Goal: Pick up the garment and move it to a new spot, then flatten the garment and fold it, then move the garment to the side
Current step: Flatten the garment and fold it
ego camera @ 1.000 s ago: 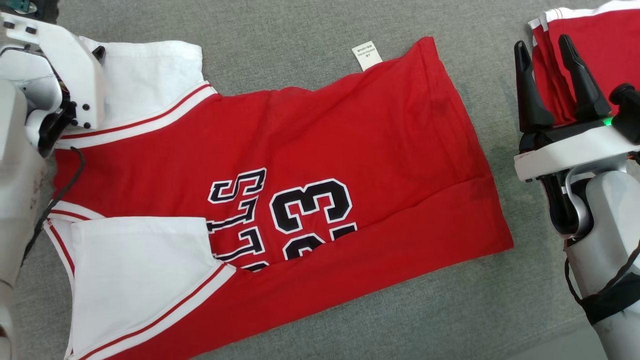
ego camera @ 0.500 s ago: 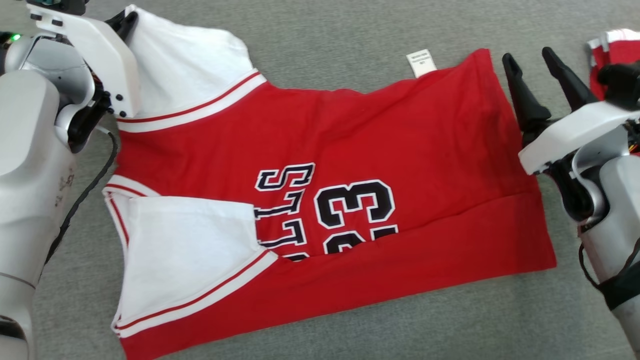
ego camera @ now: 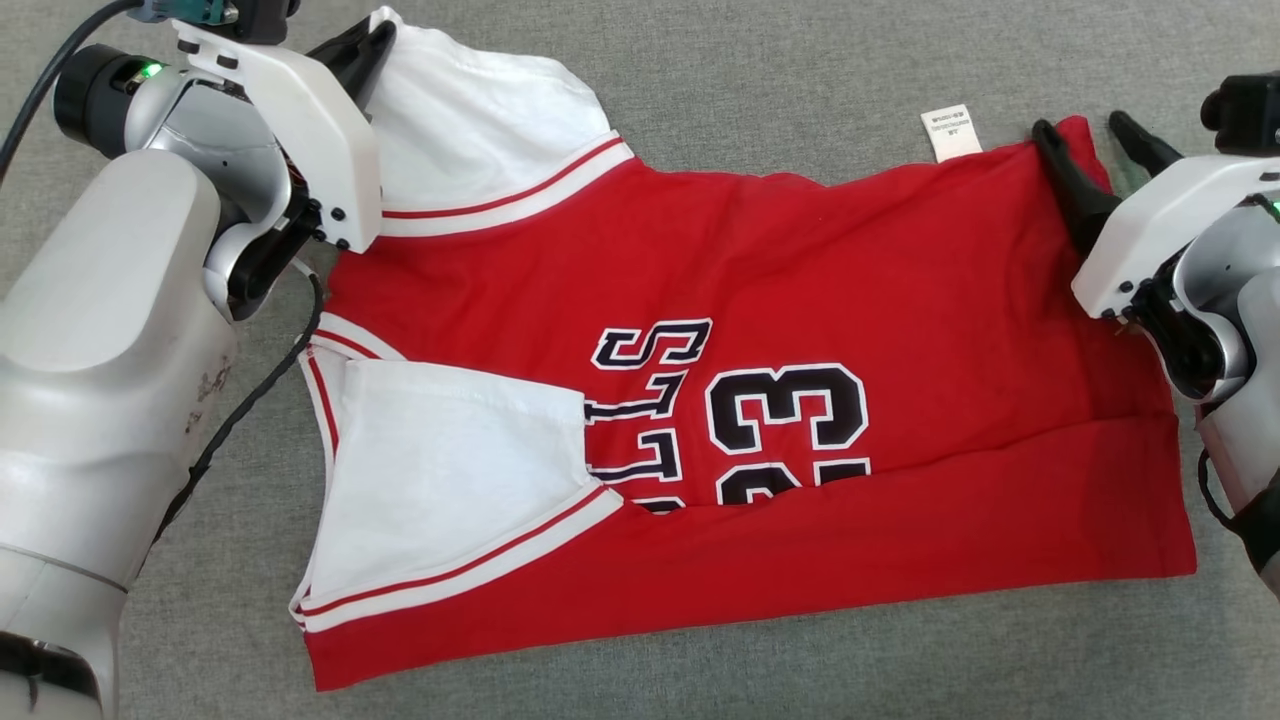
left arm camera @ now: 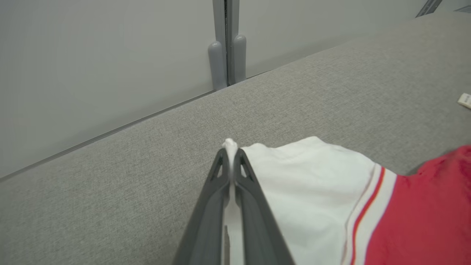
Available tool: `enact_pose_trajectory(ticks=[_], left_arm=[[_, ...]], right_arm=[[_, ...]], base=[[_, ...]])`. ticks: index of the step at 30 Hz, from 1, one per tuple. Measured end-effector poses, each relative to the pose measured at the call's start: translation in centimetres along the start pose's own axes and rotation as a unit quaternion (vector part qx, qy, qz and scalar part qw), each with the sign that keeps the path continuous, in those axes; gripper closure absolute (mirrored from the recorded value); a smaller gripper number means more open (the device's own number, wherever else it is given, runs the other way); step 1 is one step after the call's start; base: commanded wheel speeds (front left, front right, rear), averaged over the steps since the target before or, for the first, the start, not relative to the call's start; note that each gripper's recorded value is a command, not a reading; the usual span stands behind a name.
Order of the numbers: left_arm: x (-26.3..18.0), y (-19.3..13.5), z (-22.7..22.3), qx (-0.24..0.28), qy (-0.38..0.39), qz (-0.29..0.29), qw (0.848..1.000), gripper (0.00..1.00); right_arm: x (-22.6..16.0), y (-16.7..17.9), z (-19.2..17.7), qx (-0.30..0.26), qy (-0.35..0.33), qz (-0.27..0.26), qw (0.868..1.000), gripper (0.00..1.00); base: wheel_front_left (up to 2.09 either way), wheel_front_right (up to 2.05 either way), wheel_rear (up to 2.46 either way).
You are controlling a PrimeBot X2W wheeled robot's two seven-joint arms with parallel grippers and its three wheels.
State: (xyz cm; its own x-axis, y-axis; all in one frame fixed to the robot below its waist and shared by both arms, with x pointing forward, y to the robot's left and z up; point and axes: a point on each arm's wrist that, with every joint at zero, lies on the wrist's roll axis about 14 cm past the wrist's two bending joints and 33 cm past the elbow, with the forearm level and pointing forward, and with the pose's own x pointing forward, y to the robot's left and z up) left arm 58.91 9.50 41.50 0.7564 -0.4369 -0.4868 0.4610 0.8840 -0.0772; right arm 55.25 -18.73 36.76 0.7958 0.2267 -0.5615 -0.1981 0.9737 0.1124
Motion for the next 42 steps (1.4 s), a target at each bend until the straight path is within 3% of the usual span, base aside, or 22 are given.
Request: enact_pose_trajectory(ticks=[10, 11, 13, 14, 25, 31, 42], left_arm=[[-0.2, 0.0, -1.1, -0.003, 0.011, -0.003, 1.000, 1.00], [-0.2, 0.0, -1.1, -0.003, 0.011, -0.003, 1.000, 1.00], [-0.3, 0.2, -1.2, -0.003, 0.012, 0.000, 1.000, 1.00], [-0.4, 0.4, -1.2, -0.003, 0.012, 0.002, 1.000, 1.00], [-0.9, 3.2, -1.0, -0.014, -0.005, 0.049, 0.999, 1.00], [-0.8, 4.9, 0.4, -0.023, -0.042, 0.083, 0.995, 1.00], [-0.2, 7.3, 2.7, -0.016, -0.089, 0.118, 0.989, 1.00]], right_arm=[[0.4, -0.2, -1.2, 0.005, 0.035, 0.001, 0.999, 0.00], [0.4, -0.2, -1.2, 0.005, 0.035, 0.001, 0.999, 0.43], [0.4, -0.1, -1.3, 0.007, 0.039, 0.004, 0.999, 0.88], [0.4, -0.1, -1.4, 0.007, 0.041, 0.004, 0.999, 1.00], [-0.1, -2.4, 0.0, 0.017, 0.009, -0.019, 1.000, 1.00], [0.7, -1.1, 1.7, 0.029, -0.032, 0.003, 0.999, 1.00], [2.5, -2.0, 5.2, 0.008, -0.091, -0.003, 0.996, 1.00]], base=[[0.00, 0.00, 0.00], [0.00, 0.00, 0.00], [0.00, 0.00, 0.00], [0.00, 0.00, 0.00], [0.00, 0.00, 0.00], [0.00, 0.00, 0.00], [0.00, 0.00, 0.00]])
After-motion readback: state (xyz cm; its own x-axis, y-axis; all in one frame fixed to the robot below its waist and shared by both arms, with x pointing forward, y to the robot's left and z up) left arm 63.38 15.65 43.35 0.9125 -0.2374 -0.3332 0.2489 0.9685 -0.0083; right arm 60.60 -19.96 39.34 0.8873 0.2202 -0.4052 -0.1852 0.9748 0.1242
